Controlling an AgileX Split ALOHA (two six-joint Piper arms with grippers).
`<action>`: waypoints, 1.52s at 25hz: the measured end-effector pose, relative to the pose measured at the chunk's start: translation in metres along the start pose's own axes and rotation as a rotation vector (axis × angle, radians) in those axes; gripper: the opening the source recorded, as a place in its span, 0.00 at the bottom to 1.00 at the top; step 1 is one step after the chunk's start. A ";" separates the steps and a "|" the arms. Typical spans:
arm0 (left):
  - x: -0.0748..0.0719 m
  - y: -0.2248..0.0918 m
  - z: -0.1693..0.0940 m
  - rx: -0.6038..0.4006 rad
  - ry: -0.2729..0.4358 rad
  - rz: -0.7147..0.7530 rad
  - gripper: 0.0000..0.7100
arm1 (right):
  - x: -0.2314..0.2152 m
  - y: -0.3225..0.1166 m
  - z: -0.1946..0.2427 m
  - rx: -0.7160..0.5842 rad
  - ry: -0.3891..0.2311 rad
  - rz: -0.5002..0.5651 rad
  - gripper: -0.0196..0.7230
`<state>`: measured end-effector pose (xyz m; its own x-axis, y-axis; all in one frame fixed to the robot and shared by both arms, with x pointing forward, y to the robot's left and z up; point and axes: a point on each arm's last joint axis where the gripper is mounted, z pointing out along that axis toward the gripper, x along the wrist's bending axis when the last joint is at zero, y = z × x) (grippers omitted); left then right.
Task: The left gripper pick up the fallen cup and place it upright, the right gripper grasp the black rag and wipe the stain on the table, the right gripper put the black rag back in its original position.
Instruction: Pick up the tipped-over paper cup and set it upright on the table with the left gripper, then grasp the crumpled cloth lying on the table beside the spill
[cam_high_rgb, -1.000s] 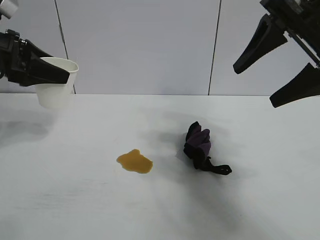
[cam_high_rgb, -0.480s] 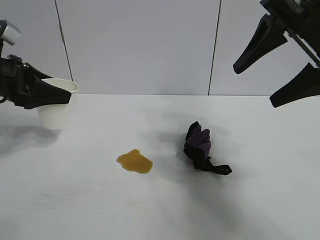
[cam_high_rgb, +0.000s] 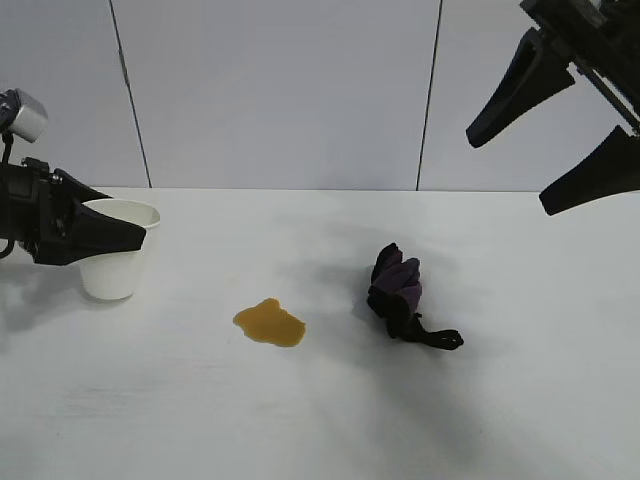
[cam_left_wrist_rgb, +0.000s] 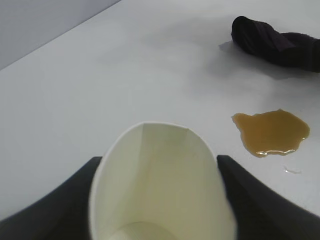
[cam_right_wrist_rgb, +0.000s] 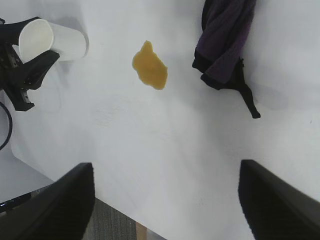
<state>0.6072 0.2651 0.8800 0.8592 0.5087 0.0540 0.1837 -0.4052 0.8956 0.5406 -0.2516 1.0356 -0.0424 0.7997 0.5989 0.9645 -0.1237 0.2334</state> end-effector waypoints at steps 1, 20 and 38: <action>0.000 -0.001 0.000 0.000 0.000 -0.002 0.63 | 0.000 0.000 0.000 0.000 0.000 0.000 0.76; 0.002 -0.004 0.001 0.032 0.020 -0.018 0.82 | 0.000 0.000 0.000 -0.002 0.000 -0.001 0.76; 0.001 0.023 -0.017 0.065 0.042 -0.160 0.98 | 0.000 0.001 0.000 -0.009 -0.002 -0.001 0.76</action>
<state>0.6047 0.2691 0.9085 0.7964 0.6010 -0.0673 0.3478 -0.3642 0.8640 0.5415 -0.2519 1.0361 -0.0428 0.8013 0.5968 0.9621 -0.1279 0.2408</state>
